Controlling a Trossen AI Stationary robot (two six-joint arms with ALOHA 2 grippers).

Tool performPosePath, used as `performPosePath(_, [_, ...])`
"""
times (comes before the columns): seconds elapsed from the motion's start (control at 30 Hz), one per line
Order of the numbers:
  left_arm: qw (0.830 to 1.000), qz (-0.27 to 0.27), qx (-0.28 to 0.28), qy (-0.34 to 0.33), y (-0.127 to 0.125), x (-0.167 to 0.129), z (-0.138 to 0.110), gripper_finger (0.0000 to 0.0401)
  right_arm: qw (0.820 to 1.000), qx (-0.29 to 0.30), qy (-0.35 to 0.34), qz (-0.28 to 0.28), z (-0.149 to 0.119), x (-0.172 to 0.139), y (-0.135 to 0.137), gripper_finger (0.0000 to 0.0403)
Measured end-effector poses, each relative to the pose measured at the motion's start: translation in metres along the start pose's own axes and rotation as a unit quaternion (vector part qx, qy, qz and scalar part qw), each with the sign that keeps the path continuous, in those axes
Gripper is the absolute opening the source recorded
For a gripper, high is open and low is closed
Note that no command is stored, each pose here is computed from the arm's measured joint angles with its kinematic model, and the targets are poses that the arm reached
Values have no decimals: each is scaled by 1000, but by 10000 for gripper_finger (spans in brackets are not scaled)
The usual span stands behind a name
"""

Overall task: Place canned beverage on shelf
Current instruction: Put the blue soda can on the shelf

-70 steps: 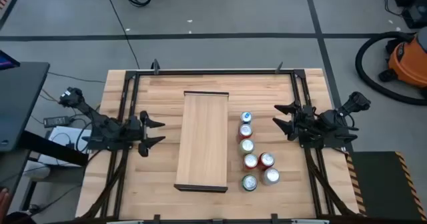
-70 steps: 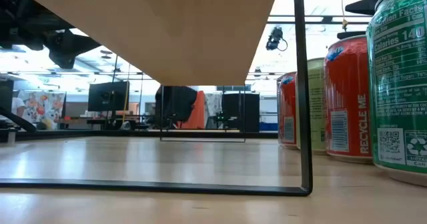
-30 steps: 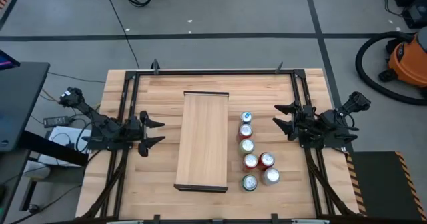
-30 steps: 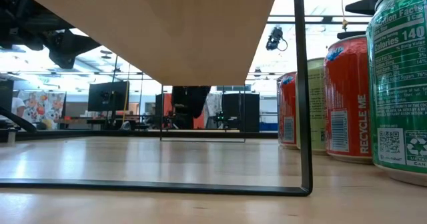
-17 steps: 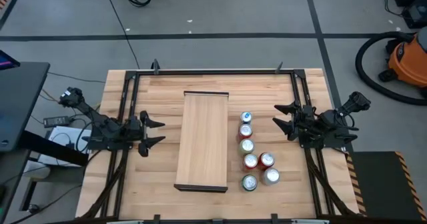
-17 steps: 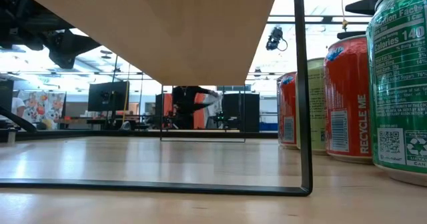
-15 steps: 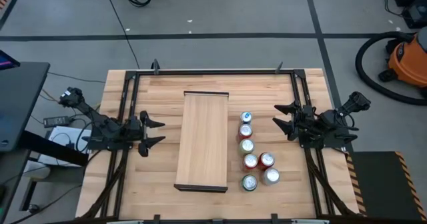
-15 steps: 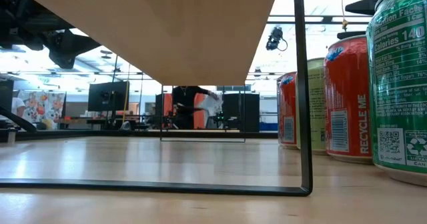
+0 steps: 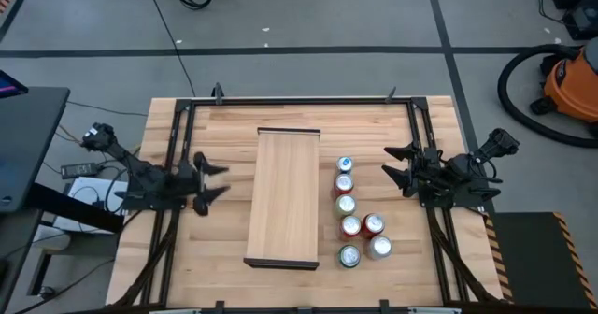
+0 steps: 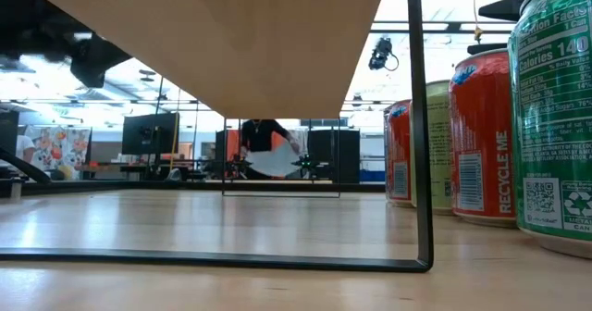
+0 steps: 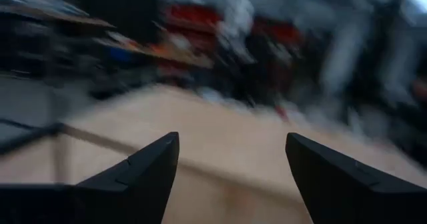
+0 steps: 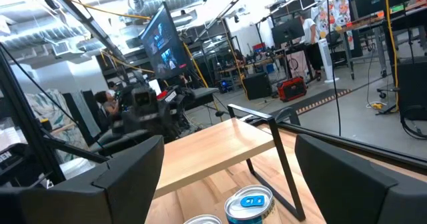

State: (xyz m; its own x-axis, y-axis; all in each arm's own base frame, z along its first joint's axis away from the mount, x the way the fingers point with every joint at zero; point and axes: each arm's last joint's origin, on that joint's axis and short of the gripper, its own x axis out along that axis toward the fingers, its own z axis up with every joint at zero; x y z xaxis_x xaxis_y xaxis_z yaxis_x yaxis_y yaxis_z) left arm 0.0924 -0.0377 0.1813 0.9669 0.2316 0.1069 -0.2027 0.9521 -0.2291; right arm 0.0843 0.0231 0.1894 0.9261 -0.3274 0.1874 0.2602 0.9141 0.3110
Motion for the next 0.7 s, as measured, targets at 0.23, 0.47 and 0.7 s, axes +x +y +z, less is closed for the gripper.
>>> performPosePath(0.23, [986, 121, -72, -86, 14, 6, 18, 286, 1000, 1, -1, 0, 0, 0, 0, 348])
performPosePath(0.47, [973, 150, -145, -99, 20, 10, 16, 286, 999, 32, -29, -1, 7, 0, 0, 348])
performPosePath(0.7, [968, 168, -156, -101, 23, 13, 13, 286, 998, 41, -37, -24, 9, 0, -1, 348])
